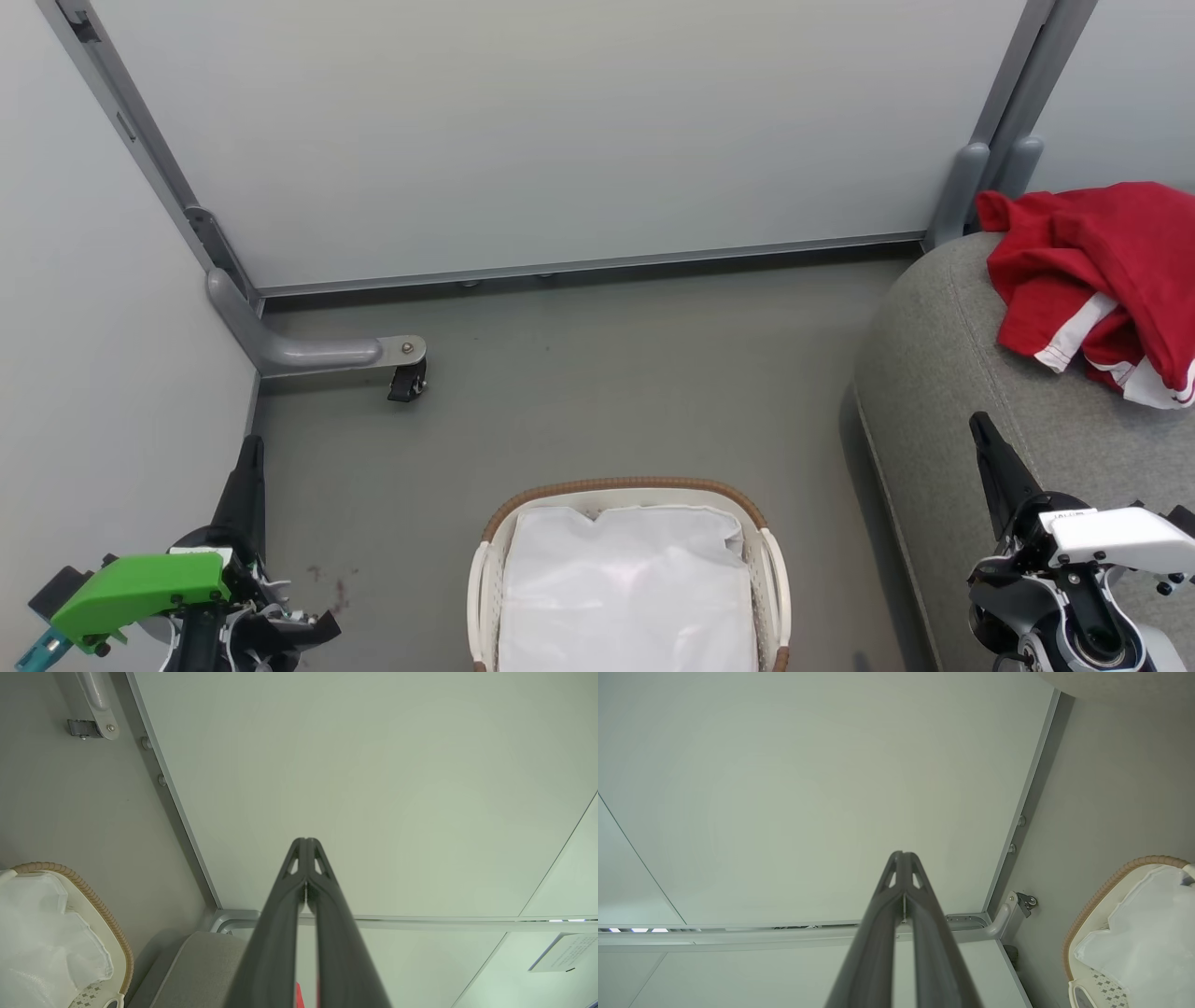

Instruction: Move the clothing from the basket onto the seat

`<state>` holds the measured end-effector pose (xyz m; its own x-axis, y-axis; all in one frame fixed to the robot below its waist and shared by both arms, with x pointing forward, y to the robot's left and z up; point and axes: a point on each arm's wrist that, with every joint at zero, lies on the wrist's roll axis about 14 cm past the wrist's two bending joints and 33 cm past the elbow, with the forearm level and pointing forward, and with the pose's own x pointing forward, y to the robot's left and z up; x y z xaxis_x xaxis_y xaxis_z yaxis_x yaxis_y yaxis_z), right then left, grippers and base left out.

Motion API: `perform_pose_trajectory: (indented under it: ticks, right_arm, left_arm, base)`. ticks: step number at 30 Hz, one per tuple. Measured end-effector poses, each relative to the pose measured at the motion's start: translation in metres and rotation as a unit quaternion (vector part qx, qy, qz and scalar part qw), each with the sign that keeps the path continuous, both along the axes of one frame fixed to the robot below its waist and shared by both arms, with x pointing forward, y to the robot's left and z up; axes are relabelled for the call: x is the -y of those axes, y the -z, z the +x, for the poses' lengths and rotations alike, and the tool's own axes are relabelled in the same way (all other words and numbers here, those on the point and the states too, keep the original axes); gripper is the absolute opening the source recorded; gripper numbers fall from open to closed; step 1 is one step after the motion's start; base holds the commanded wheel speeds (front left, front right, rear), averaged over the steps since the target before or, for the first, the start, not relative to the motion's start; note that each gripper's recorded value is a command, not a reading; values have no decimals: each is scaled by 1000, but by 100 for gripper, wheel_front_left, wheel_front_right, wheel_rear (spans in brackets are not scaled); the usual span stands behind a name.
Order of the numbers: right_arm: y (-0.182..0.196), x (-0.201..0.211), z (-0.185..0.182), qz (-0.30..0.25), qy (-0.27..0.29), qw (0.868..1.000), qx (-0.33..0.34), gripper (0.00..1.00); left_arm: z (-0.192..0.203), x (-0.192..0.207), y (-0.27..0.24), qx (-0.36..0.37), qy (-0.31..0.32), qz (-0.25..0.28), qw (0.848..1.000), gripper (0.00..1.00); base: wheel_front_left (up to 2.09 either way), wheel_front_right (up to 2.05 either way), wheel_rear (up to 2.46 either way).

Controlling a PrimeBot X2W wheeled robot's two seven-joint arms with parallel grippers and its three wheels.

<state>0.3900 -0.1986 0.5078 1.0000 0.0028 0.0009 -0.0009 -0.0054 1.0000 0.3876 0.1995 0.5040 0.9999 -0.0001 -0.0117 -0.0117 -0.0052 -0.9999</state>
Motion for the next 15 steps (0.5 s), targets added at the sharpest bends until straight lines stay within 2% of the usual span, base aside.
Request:
perform_pose_trajectory:
  ticks: [15]
  right_arm:
    - [0,0,0,0,0,1000,0,0]
  left_arm:
    - [0,0,0,0,0,0,1000,0]
  base:
    - [0,0,0]
